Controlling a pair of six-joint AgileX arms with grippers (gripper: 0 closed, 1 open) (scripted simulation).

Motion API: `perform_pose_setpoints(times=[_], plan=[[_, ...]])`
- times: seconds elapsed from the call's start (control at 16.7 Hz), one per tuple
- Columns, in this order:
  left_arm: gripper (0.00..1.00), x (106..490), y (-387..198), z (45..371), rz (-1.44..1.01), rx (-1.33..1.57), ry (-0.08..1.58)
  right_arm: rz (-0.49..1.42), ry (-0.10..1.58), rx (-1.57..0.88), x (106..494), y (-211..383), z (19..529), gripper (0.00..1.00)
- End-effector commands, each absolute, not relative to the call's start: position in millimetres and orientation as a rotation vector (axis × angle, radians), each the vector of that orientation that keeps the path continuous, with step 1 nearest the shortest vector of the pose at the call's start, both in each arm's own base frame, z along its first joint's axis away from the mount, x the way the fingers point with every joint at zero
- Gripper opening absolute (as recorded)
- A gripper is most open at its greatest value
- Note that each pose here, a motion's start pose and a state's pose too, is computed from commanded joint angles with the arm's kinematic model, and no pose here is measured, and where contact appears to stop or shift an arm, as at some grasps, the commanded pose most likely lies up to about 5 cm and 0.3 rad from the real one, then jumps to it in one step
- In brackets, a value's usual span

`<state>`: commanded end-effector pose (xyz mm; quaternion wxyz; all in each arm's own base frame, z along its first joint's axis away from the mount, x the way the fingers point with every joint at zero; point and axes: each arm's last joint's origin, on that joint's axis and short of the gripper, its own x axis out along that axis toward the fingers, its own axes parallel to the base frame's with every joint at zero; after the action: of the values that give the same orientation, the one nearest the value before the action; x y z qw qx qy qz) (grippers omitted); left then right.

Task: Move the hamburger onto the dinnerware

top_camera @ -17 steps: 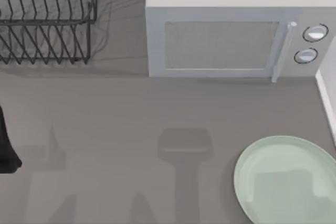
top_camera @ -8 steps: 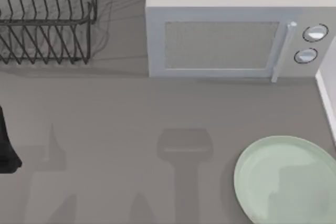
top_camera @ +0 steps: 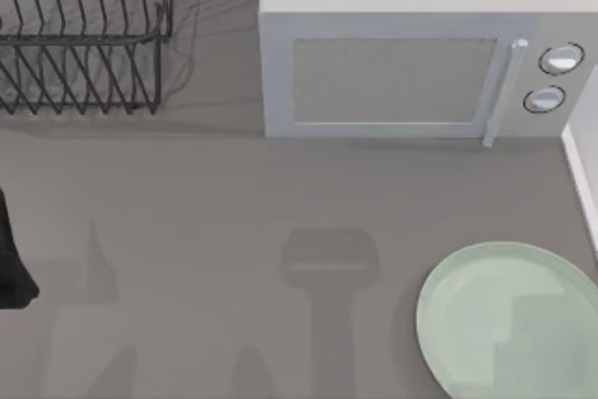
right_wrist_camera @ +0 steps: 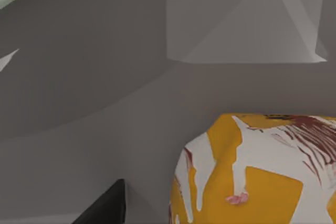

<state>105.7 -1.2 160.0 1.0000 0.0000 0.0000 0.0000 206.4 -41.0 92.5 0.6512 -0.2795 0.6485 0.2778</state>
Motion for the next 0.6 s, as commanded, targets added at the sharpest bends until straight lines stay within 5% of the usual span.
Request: perform_pose_setpoints(times=[0.06,0.6], plan=[[1.00,105.7,-1.2,160.0,0.000,0.000,0.000,0.631,1.473,-0.635,206.4,-41.0,92.5,1.00],[1.00,105.7,-1.2,160.0,0.000,0.000,0.000,0.631,1.473,-0.635,206.4,-41.0,92.5,0.32]])
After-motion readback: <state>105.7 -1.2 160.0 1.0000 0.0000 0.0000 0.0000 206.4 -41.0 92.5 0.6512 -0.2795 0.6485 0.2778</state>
